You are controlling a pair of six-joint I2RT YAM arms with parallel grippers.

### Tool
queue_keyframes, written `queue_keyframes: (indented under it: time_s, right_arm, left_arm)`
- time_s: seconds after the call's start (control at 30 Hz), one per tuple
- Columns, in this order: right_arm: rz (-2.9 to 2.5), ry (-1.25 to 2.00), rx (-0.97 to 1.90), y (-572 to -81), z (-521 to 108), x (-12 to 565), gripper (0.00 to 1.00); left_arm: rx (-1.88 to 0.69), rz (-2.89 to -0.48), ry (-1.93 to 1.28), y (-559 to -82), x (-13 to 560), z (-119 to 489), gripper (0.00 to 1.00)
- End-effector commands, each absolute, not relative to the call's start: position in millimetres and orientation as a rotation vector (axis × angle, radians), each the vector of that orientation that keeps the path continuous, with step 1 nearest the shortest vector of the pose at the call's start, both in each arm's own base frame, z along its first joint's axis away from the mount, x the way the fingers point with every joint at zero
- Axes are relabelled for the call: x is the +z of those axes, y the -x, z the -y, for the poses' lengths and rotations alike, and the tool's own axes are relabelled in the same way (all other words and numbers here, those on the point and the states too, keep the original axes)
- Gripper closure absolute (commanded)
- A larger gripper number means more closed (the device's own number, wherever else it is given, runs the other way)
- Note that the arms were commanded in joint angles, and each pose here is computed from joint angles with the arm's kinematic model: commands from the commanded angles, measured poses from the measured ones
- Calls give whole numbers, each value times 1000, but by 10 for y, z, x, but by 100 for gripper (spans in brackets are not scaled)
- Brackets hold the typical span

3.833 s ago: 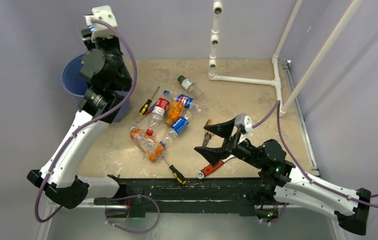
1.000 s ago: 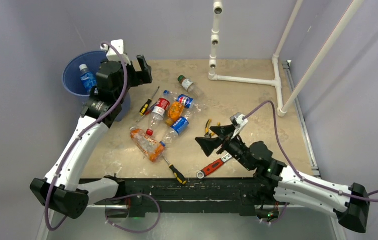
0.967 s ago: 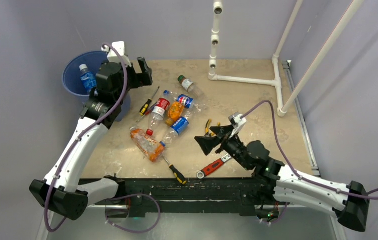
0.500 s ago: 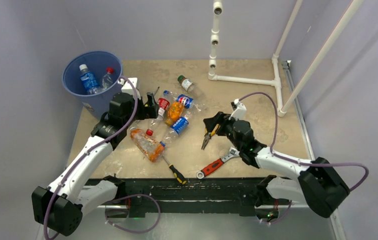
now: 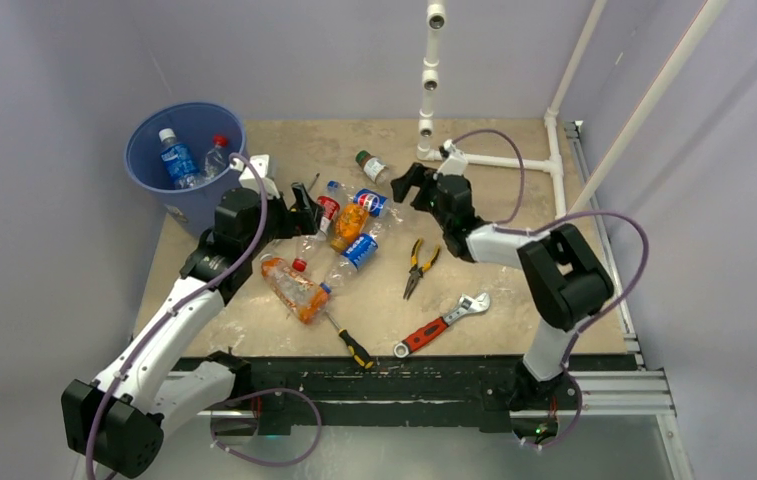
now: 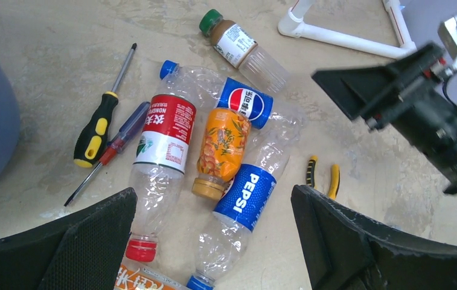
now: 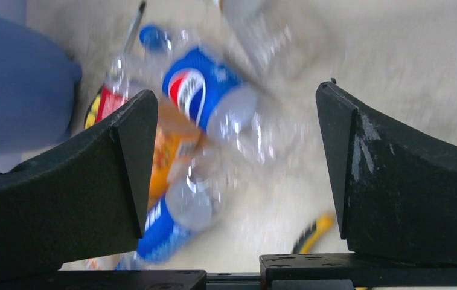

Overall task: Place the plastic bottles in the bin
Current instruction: Pick up the plastic bottle at the center of the board.

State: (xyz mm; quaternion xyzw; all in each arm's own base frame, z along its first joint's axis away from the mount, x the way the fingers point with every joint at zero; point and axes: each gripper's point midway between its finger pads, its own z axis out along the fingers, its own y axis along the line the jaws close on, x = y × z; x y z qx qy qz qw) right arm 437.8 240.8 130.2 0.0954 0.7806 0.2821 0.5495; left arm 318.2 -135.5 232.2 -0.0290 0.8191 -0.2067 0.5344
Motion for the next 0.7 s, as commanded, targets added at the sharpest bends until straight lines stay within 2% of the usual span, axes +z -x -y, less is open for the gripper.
queue_keyframes:
  time_s: [0.0,0.1,0.23,0.67]
  right_arm:
    - [-1743,-73,505,-4908,-2489,1630,3]
    - [-1803,0,358,-5175,-2493,1430,1]
    - [-1877,98,299,-5287,-2572,1132,1]
    - [-1900,205,318,-5390,-2755,977,2]
  left_arm:
    - [-552,-1887,60,-3183,2493,1422,2]
    - [-580,-1886,43,-3161,2501,1467,2]
    - [-589,-1877,36,-3144,2534,1474,2]
    - [-612,-1867,25,-3114,2571,1499,2]
